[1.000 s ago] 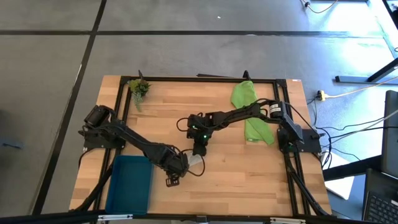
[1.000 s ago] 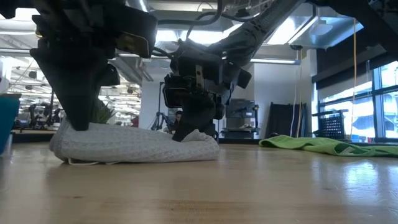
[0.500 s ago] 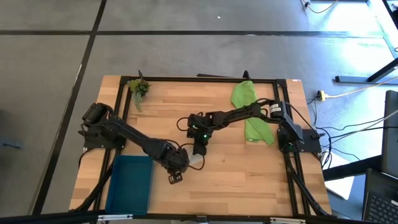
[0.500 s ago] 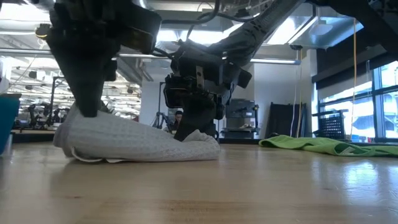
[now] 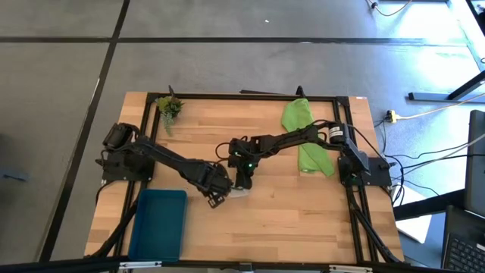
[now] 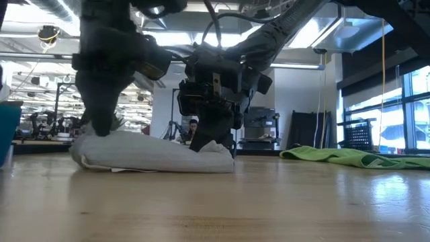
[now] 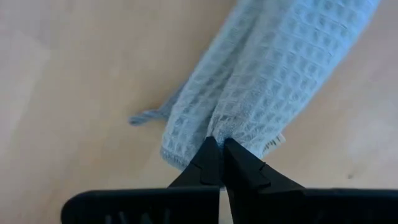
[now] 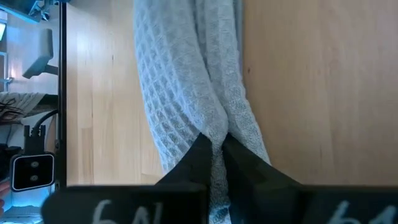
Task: Roll microfiber towels into tight, uniform cylinder then place into a basket
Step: Roll the gray towel
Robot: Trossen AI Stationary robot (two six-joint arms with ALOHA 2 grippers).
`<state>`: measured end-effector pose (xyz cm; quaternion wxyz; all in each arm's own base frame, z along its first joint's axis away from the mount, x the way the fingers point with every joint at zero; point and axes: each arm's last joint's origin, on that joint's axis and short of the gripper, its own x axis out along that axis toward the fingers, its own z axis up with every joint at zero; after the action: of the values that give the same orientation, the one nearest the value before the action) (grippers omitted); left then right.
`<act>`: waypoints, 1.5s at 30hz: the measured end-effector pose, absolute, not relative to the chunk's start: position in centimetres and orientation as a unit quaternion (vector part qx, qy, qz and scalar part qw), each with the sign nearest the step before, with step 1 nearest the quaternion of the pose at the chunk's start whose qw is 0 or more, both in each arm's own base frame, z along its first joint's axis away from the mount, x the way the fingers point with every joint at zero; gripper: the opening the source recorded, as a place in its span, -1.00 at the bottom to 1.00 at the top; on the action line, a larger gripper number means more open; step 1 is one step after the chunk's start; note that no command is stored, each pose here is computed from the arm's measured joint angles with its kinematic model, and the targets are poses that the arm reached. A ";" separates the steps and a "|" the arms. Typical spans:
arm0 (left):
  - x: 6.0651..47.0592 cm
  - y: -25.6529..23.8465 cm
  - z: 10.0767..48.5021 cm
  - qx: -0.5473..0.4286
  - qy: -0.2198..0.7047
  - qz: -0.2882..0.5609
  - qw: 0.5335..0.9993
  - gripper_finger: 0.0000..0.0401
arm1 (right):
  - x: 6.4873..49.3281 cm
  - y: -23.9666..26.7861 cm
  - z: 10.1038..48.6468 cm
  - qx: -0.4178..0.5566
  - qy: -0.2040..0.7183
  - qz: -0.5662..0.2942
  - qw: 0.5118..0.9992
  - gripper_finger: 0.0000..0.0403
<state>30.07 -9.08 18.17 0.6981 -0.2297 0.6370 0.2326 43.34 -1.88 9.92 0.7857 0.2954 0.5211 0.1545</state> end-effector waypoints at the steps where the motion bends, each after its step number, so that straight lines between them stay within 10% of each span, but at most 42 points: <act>1: 30.1 -8.8 18.2 -0.230 0.637 0.238 0.697 -1.00 | 43.3 -1.9 9.9 0.296 0.521 0.154 0.785 -0.89; 45: 28.4 -5.9 14.0 -0.210 0.620 0.284 0.701 -1.00 | 43.8 -1.8 10.1 0.303 0.494 0.183 0.794 -0.73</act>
<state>28.40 -5.87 13.97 0.7012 -0.2095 0.6195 0.2840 43.84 -1.80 10.14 0.7942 0.3030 0.4939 0.1831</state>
